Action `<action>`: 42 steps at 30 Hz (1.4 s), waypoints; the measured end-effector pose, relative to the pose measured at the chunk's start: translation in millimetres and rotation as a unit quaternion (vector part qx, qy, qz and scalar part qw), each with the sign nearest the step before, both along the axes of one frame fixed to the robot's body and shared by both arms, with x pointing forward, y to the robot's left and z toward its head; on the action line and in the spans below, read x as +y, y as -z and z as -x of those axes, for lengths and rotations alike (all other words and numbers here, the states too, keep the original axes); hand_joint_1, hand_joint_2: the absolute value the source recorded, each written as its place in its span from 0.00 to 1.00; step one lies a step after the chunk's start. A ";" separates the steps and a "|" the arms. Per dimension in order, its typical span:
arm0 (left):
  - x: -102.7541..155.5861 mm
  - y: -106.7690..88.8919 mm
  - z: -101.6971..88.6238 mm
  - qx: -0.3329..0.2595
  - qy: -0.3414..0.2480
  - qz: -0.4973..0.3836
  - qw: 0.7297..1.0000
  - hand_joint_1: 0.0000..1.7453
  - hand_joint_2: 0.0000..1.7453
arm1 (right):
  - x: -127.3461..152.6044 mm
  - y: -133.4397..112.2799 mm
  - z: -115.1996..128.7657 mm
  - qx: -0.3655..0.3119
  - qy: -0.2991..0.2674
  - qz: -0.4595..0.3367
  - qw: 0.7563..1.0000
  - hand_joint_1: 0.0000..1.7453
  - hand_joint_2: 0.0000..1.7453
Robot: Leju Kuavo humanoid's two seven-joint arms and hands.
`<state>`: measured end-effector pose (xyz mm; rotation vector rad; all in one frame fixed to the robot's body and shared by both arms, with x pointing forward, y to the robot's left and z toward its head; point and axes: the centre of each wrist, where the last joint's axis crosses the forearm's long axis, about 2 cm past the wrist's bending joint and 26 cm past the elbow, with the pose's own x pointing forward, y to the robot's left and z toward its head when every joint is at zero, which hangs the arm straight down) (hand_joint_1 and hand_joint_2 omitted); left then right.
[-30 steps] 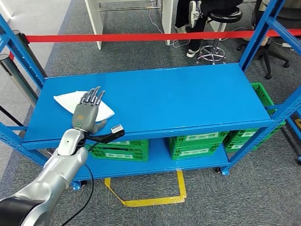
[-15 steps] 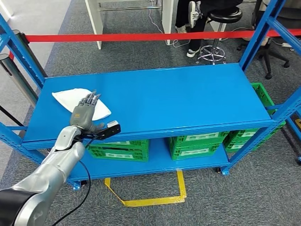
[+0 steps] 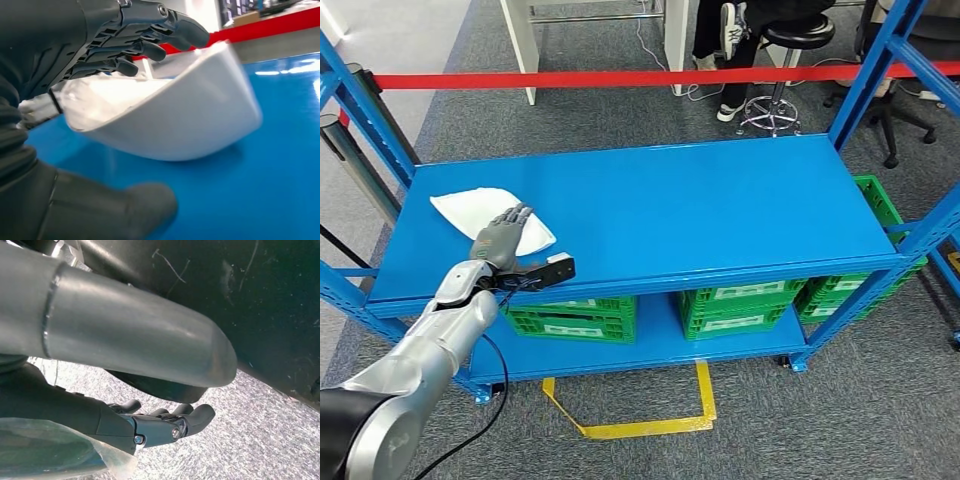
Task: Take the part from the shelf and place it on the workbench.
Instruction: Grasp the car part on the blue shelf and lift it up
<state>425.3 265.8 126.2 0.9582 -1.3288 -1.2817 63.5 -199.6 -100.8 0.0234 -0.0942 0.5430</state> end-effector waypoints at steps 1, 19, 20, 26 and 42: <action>-0.5 -0.4 -0.2 -0.001 -0.004 -0.006 1.000 1.00 1.00 | 0.0 0.0 0.0 0.000 0.000 0.000 1.000 0.00 0.00; -4.3 -5.2 0.2 -0.125 -0.005 -0.108 0.986 1.00 1.00 | -0.3 0.0 -0.2 -0.007 0.000 0.004 1.000 0.00 0.00; -3.8 -5.0 0.7 -0.137 0.006 -0.111 0.984 1.00 1.00 | -0.3 0.0 -0.2 -0.008 0.000 0.005 1.000 0.00 0.00; -2.3 5.6 15.5 -0.202 0.079 -0.097 0.971 1.00 1.00 | -0.3 0.0 0.0 -0.009 -0.005 0.007 1.000 0.00 0.00; -55.4 -50.1 61.6 -0.436 0.146 0.159 0.874 1.00 1.00 | -0.3 -0.1 -0.5 -0.007 -0.001 0.009 1.000 0.00 0.00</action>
